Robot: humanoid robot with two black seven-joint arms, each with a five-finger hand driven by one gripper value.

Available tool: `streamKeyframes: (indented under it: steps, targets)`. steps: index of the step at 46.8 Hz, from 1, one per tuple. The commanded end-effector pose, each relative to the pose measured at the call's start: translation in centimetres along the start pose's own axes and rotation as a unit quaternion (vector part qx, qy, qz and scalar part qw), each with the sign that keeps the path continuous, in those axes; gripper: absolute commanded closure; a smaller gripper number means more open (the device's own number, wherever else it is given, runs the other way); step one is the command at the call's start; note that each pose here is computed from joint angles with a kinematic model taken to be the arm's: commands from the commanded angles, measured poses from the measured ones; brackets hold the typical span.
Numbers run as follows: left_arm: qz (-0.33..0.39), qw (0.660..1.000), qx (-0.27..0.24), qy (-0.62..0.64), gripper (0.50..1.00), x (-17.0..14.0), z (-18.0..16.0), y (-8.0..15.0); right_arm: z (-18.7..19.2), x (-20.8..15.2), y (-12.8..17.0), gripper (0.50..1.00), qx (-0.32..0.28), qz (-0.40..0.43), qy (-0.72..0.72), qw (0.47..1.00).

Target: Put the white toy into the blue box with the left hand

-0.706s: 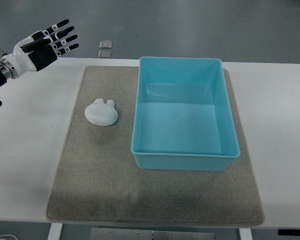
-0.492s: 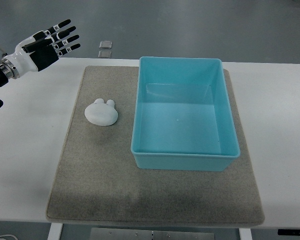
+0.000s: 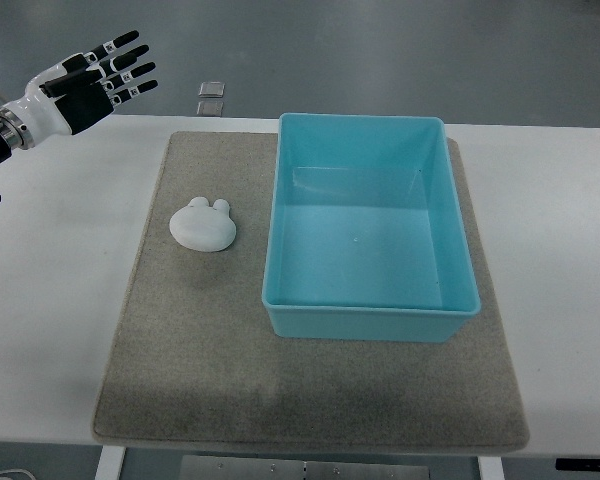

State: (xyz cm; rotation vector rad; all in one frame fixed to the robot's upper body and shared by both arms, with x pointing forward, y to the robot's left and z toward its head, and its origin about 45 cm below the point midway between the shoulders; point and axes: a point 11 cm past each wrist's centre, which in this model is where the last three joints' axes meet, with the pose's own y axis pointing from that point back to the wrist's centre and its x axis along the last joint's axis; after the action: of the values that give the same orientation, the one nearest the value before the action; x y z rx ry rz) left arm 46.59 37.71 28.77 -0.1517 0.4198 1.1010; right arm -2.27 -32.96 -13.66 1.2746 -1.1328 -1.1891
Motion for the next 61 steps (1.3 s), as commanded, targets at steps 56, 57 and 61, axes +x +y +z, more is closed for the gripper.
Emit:
streamKeyframes:
  steps: [56,57,61]
  targets:
    - [-0.193,0.766,0.168,-0.59,0.516,-7.6,-1.8,1.6,0.0,0.0,0.0,0.564,0.0,0.0,0.0,1.0]
    - [-0.192,0.759,0.171,-0.598,0.516,-7.5,-2.1,1.6,0.0,0.0,0.0,0.564,0.0,0.0,0.0,1.0]
    - [-0.188,0.733,0.171,-0.63,0.516,-7.1,-3.5,1.7,0.0,0.0,0.0,0.564,0.0,0.0,0.0,1.0]
